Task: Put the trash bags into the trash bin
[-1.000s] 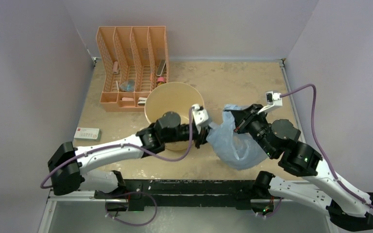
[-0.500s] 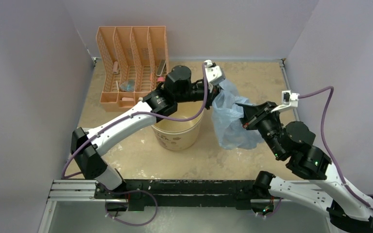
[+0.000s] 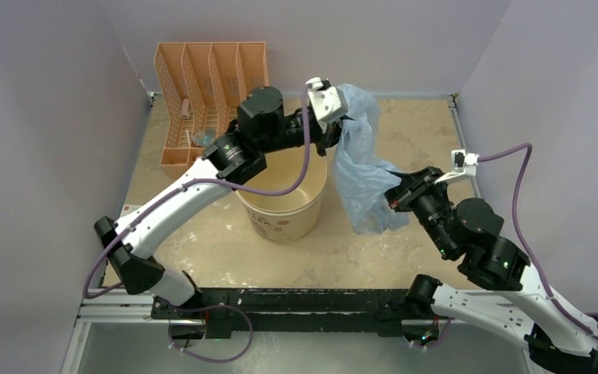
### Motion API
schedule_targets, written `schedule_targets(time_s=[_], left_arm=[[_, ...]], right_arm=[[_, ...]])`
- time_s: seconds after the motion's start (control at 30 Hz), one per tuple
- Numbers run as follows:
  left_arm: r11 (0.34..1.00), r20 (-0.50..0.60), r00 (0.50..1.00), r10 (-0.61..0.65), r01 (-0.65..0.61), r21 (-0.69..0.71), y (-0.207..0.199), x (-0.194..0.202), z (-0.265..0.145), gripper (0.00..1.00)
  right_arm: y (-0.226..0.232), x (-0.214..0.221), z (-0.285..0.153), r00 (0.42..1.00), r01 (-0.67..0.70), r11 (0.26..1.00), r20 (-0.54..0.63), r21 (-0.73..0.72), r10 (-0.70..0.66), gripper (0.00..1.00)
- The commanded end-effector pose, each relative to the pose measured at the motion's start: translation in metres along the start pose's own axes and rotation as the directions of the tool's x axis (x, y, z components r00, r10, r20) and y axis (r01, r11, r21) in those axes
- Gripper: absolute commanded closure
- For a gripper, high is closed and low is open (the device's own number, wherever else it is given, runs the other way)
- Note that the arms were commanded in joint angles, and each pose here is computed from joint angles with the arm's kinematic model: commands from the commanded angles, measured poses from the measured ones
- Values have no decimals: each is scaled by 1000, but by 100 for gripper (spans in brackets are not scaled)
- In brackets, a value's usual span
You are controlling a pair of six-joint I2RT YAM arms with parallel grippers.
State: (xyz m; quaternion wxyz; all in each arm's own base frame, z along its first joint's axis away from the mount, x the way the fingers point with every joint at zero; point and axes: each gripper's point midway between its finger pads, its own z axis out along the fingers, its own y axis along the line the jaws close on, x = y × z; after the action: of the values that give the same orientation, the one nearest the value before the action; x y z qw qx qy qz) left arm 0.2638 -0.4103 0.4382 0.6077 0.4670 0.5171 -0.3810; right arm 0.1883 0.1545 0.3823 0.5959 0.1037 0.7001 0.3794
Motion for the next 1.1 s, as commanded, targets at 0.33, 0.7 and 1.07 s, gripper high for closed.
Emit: schedule_targets(time_s=[0.33,0.7,1.07], left_arm=[[974,16,991,131,-126,-189,8,-65,-87,100],[937,-149,988,-45,-10,-349,15,7,-121,100],[908,-220,960,-173,69,-413,30,38,-146,100]], right_arm=[[44,-18,15,999,-27,993,31,-119,31,100],[44,2,31,1000,8,995,-12,-95,-9,100],[44,-30,28,997,59,998,61,-39,-56,100]])
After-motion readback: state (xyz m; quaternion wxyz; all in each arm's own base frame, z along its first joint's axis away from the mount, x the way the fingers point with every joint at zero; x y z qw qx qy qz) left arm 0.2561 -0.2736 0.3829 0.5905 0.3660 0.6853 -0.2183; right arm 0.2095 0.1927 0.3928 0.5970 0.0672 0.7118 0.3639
